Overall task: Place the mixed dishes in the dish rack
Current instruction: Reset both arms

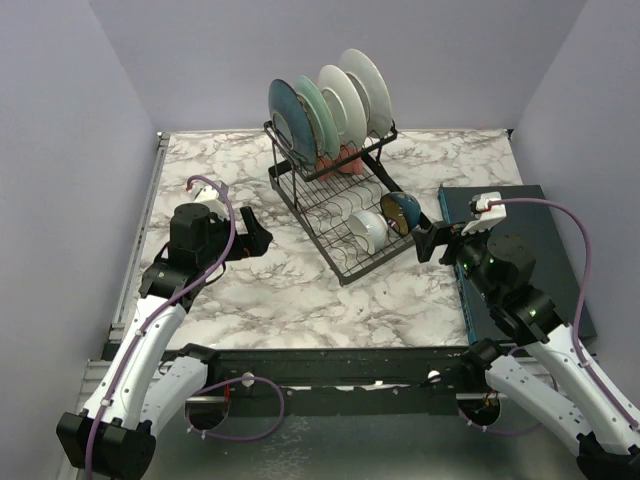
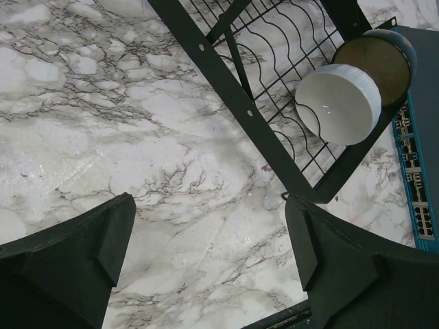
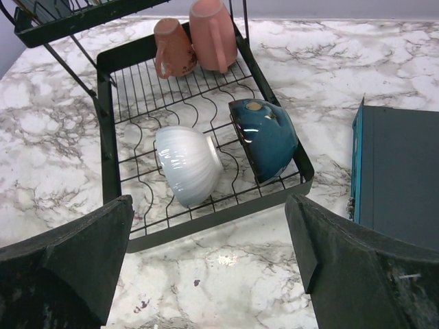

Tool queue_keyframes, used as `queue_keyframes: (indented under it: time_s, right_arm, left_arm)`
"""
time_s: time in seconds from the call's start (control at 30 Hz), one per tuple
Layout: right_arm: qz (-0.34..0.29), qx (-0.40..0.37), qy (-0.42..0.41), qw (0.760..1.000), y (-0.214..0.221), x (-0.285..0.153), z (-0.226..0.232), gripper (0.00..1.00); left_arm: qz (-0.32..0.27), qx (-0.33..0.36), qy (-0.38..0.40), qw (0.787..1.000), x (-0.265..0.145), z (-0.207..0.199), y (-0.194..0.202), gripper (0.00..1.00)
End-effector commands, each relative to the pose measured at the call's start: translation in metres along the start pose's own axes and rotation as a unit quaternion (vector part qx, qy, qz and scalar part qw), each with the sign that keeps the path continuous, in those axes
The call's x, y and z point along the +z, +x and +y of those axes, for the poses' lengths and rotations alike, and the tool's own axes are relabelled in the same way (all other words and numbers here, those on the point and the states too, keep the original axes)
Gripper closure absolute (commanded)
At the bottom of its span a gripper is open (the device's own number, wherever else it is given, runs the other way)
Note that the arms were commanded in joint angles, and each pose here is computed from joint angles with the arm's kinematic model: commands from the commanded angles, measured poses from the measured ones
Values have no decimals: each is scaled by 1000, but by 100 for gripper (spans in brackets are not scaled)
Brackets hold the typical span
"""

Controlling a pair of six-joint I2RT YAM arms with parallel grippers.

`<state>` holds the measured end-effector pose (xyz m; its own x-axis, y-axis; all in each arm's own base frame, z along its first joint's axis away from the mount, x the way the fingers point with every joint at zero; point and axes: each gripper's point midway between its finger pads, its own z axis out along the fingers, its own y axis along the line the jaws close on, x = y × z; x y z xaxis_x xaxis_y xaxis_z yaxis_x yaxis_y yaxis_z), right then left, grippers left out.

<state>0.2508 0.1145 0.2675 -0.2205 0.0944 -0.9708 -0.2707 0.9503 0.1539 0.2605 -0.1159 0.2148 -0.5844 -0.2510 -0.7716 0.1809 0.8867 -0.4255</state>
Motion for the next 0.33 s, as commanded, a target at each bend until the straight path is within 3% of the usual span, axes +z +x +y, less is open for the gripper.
queue_keyframes:
  time_s: [0.0,0.3]
  right_arm:
    - [3,3,4,1000,4,1,-2,0]
    - [-1,4,4,1000,3,0,-2,0]
  left_arm:
    - [-11,8,5,1000,0,-1,-3,1]
    - [-18,2,-5,1000,-1,2,-7,1]
